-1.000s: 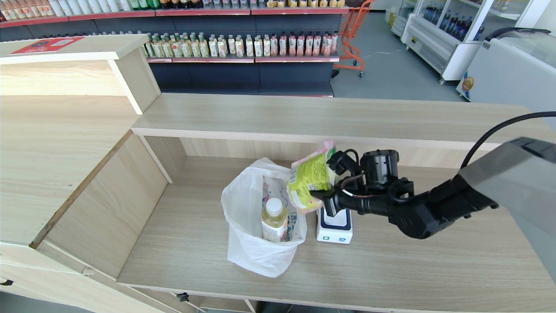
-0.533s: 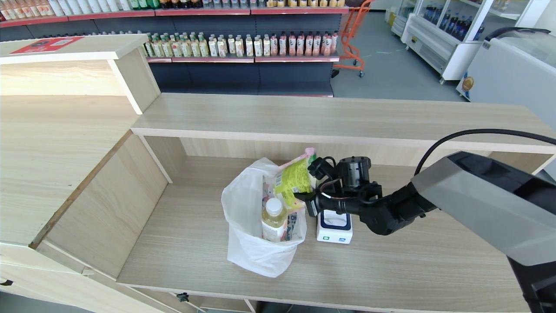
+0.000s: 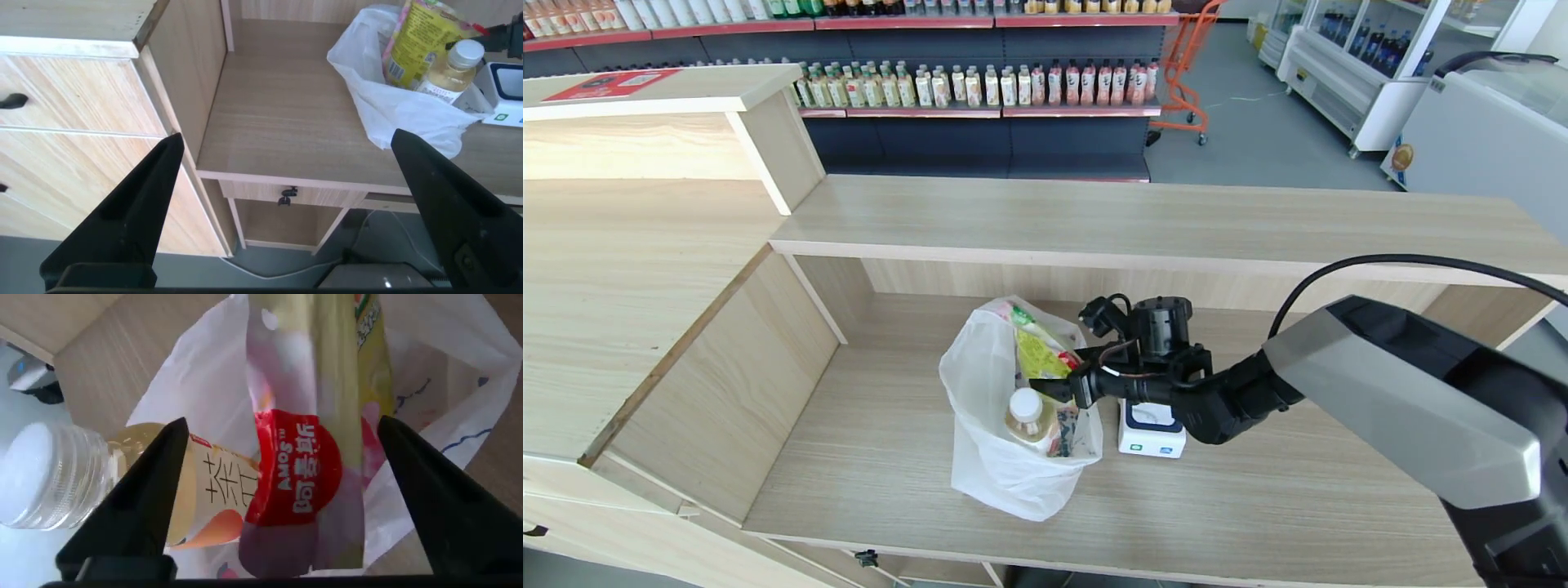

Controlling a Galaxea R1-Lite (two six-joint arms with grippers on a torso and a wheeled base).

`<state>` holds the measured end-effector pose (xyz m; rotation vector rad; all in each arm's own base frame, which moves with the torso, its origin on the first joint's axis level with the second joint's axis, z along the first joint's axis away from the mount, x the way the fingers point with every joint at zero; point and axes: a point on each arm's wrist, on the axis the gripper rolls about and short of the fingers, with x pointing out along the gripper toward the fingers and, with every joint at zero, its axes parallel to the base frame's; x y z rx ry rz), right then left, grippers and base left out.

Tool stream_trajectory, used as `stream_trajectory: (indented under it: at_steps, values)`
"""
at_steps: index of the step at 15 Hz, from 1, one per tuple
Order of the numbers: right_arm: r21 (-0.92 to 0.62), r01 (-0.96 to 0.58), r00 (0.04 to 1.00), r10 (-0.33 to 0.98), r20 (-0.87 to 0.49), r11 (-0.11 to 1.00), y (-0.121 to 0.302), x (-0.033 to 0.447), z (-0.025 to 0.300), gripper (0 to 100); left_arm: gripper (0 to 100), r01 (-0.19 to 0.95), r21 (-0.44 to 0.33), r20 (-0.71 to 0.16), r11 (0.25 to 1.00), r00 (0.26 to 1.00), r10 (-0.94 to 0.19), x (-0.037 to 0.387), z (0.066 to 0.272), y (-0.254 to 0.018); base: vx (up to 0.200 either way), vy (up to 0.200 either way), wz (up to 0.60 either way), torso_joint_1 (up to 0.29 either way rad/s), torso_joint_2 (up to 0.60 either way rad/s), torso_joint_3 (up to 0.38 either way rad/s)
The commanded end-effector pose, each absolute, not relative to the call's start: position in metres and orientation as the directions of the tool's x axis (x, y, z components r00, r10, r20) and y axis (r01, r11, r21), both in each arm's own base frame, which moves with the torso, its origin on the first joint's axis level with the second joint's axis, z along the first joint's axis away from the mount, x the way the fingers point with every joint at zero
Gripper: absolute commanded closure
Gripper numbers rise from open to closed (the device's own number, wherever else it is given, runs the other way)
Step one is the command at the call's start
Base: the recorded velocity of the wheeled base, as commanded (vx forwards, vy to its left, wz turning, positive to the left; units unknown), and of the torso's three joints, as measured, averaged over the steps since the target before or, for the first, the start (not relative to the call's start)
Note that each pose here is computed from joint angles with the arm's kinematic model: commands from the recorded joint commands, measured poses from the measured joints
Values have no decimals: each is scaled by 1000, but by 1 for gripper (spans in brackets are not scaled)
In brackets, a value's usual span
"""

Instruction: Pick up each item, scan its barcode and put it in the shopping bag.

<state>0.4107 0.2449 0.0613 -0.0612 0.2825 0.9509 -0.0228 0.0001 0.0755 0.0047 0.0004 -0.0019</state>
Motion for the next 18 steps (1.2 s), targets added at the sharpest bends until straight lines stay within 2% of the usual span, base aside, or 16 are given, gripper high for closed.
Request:
stream_trajectory:
  at_steps: [1, 5, 7, 9, 11, 13, 15, 16, 18]
  values:
    - [145, -797, 556, 806, -200, 586, 246, 408, 92, 0, 0, 2, 5, 0, 1000, 1000, -2, -23, 75, 0, 0, 0, 0, 0, 0, 0]
    - [291, -713, 618, 768, -167, 637, 203, 397, 132, 0, 0, 2, 5, 0, 1000, 1000, -2, -23, 75, 0, 0, 0, 0, 0, 0, 0]
    - [354, -663, 642, 744, -185, 659, 173, 369, 151, 0, 0, 2, 5, 0, 1000, 1000, -2, -23, 75, 0, 0, 0, 0, 0, 0, 0]
    - [377, -609, 680, 704, -204, 698, 127, 309, 176, 0, 0, 2, 5, 0, 1000, 1000, -2, -23, 75, 0, 0, 0, 0, 0, 0, 0]
    - [349, -522, 773, 604, -192, 779, 64, 220, 195, 0, 0, 2, 5, 0, 1000, 1000, -2, -23, 75, 0, 0, 0, 0, 0, 0, 0]
    - [191, -333, 892, 374, -255, 923, 19, 142, 170, 0, 0, 2, 5, 0, 1000, 1000, -2, -23, 75, 0, 0, 0, 0, 0, 0, 0]
    - [131, -104, 959, 134, -248, 986, 3, 72, 128, 0, 0, 3, 5, 0, 1000, 1000, -3, -23, 75, 0, 0, 0, 0, 0, 0, 0]
    - [115, -66, 978, 87, -191, 991, 2, 47, 116, 0, 0, 2, 5, 0, 1000, 1000, -2, -23, 75, 0, 0, 0, 0, 0, 0, 0]
    - [113, -44, 977, 66, -202, 993, 2, 12, 96, 0, 0, 2, 5, 0, 1000, 1000, -2, -23, 75, 0, 0, 0, 0, 0, 0, 0]
